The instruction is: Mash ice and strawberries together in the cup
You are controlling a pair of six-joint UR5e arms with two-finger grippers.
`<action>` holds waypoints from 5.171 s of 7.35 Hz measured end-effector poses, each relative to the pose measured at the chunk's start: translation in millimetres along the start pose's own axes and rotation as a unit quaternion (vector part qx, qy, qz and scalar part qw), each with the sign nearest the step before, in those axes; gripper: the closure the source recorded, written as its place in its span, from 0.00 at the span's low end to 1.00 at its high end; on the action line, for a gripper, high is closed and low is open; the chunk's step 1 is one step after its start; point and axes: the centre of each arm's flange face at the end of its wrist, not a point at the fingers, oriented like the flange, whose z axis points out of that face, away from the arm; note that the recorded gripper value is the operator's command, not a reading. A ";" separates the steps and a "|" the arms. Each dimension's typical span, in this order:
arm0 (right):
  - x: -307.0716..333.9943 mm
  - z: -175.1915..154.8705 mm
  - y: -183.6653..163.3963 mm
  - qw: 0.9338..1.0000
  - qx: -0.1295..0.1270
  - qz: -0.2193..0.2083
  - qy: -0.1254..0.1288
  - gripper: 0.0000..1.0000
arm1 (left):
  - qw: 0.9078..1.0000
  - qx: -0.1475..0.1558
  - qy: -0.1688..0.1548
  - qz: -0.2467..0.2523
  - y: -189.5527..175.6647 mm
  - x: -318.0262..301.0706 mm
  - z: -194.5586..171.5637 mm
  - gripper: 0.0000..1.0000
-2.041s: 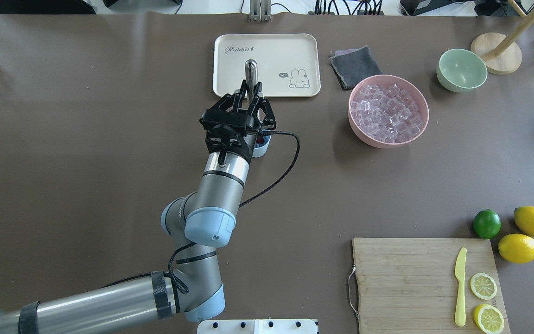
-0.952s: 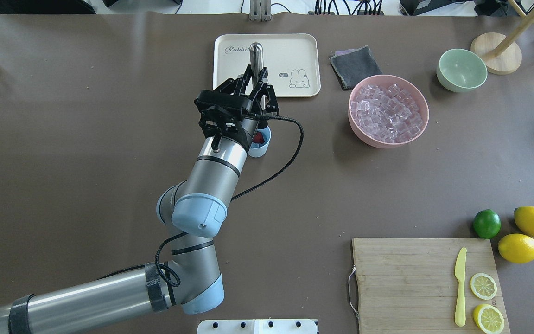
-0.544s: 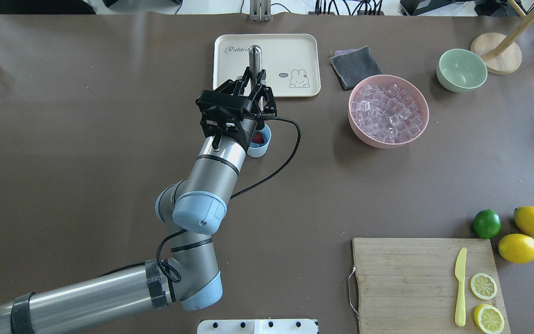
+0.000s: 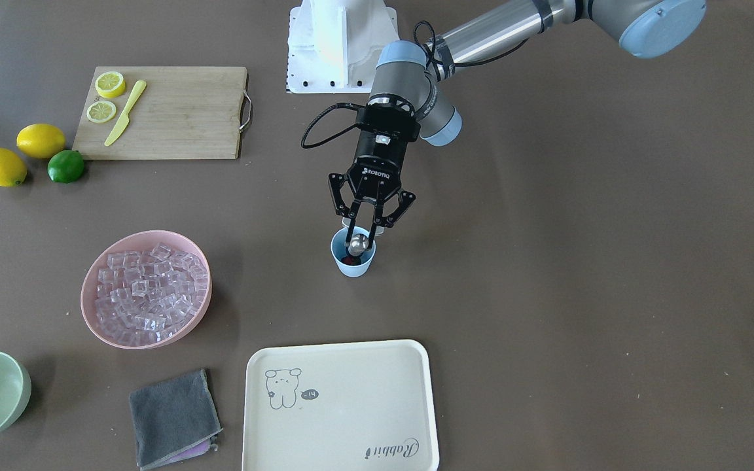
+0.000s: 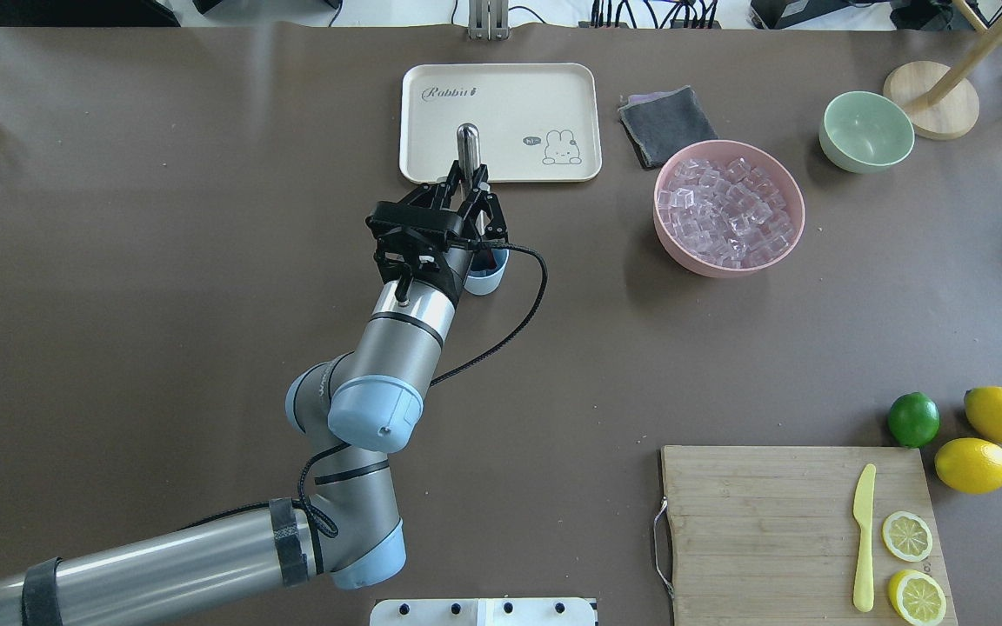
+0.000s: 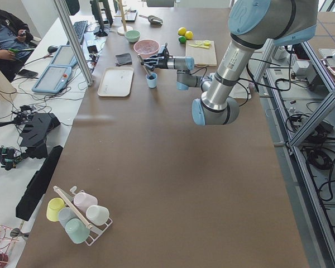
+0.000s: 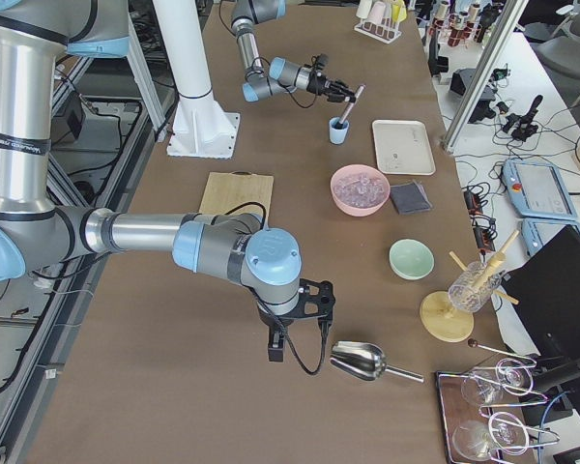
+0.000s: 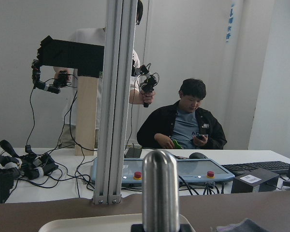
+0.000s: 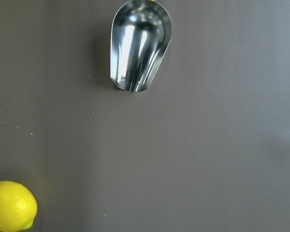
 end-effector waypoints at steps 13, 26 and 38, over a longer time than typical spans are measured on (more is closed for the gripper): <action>5.6 -10.4 6.9 1.000 0.013 0.005 0.011 0.00 | 0.932 -0.284 0.075 -0.214 -46.3 -183.3 53.6 0.72; 16.3 -10.4 26.4 0.999 0.019 0.027 -0.006 0.00 | 0.820 -0.566 -0.029 -0.082 -26.3 -578.9 -82.2 0.01; 14.2 -10.5 22.8 0.999 0.024 0.038 -0.031 0.00 | 0.820 -0.572 -0.014 -0.036 -236.4 -650.8 -143.7 0.02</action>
